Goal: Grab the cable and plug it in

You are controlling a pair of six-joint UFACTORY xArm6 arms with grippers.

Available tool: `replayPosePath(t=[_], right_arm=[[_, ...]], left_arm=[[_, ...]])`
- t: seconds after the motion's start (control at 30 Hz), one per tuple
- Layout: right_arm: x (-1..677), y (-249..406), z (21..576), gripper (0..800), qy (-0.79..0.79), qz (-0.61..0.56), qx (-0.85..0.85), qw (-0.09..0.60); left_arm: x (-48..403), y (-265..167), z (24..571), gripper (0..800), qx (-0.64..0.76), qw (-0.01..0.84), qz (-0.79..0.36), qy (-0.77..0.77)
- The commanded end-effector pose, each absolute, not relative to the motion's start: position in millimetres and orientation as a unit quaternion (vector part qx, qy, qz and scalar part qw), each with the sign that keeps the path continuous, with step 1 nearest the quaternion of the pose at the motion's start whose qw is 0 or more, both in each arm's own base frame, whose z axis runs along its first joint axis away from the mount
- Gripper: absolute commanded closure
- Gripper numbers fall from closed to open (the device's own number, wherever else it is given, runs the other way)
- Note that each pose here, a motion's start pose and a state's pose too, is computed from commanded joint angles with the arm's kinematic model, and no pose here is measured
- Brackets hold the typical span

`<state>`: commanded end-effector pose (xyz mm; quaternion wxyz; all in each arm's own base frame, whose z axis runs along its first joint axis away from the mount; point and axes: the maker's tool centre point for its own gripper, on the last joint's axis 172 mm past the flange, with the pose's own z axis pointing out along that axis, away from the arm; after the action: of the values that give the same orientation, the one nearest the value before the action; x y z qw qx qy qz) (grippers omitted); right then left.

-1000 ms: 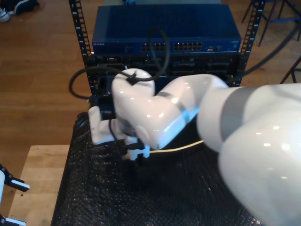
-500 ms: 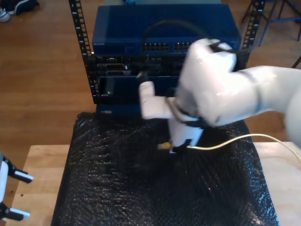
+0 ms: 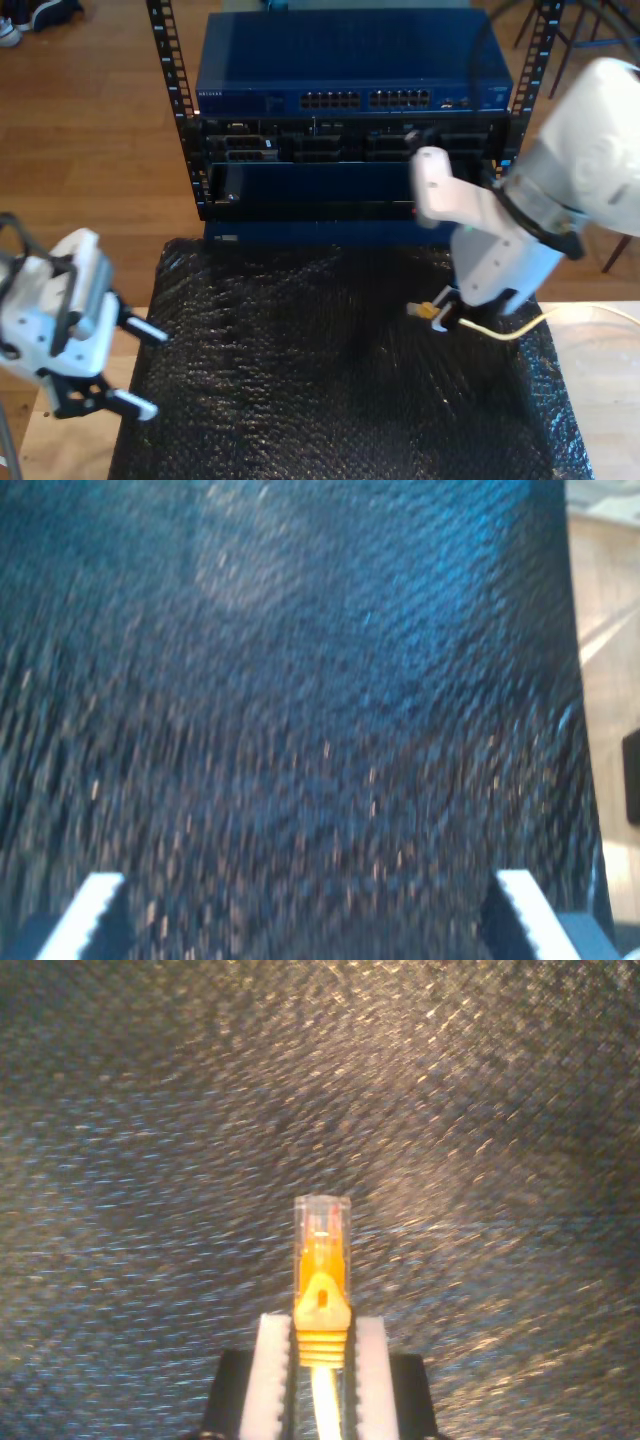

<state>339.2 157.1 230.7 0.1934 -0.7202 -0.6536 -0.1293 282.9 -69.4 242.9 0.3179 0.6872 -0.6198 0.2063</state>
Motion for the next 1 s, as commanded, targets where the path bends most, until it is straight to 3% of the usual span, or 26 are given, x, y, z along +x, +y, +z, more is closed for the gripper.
replayPosePath(t=[0.17,0.67,1.0], right_arm=[[326.5,155.2,232.8,796,-0.642,-0.129,-0.723,0.220],[347.4,157.0,300.9,796,-0.641,-0.206,-0.716,0.183],[353.5,161.4,315.7,796,-0.640,-0.218,-0.714,0.182]], left_arm=[[292.8,-105.0,243.8,0,0.669,0.327,0.210,-0.633],[308.1,-221.5,276.5,0,0.624,0.306,0.185,-0.695],[330.5,-239.3,278.5,0,0.639,0.314,0.188,-0.677]])
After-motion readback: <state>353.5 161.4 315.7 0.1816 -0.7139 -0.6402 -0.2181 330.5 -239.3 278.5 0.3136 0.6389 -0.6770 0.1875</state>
